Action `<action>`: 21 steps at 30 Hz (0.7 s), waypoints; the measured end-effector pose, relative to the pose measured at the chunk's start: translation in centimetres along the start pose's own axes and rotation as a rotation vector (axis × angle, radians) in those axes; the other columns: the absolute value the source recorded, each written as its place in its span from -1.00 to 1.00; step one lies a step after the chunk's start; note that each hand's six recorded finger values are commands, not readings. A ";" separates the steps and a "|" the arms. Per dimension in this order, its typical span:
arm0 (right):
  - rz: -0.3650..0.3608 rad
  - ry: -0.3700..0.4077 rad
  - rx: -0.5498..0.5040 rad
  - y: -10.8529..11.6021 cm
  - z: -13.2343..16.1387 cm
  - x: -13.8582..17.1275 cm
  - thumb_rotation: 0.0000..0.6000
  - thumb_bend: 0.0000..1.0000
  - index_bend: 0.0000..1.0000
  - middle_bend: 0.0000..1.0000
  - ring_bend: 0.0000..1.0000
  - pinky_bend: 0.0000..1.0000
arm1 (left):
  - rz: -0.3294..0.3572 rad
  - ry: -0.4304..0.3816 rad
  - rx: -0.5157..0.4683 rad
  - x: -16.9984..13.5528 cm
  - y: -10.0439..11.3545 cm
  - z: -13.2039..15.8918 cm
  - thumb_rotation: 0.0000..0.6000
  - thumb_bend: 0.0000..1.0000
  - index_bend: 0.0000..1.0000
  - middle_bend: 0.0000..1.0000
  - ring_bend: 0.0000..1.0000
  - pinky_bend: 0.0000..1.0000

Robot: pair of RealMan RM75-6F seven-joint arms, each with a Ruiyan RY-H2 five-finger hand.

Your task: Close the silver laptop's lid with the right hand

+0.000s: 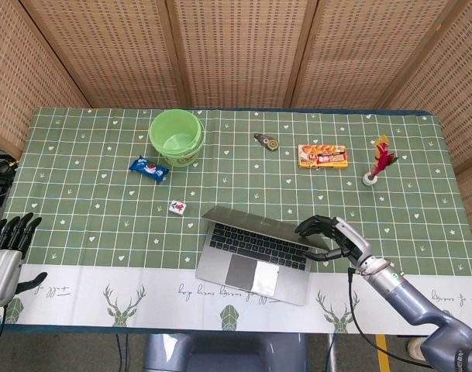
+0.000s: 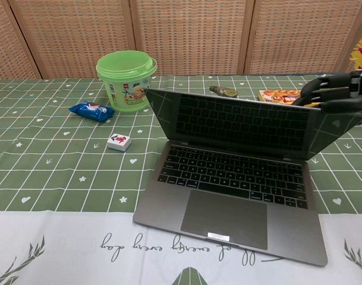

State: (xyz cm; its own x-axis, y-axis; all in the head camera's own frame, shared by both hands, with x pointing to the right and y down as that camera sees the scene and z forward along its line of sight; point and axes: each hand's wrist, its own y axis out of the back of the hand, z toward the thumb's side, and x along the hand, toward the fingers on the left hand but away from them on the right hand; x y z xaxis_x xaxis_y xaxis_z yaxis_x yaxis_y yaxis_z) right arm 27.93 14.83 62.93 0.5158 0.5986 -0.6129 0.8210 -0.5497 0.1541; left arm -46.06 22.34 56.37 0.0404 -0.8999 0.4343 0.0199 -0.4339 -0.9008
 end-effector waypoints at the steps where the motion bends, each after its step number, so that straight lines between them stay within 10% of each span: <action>1: 0.006 -0.005 0.002 -0.1 0.0 0.0 0.88 -0.34 -0.05 -0.07 -0.23 -0.32 | 0.000 0.000 0.000 0.0 0.0 0.0 1.00 -0.90 -1.00 -1.00 -1.00 -1.00; 21: 0.110 -0.097 0.018 -2.3 -1.0 0.5 0.87 -0.36 -0.05 -0.07 -0.23 -0.30 | -0.011 -0.014 -0.003 0.0 -0.2 0.3 1.00 -0.90 -1.00 -1.00 -1.00 -1.00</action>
State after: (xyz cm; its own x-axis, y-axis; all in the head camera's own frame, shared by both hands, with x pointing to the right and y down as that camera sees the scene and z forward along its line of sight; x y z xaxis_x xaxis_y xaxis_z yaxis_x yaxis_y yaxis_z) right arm 26.51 16.98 63.08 0.5757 0.4754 -0.6653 0.7559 -0.6197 0.2113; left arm -45.78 22.48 56.55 0.0541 -0.8943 0.4441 0.0176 -0.4438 -0.8959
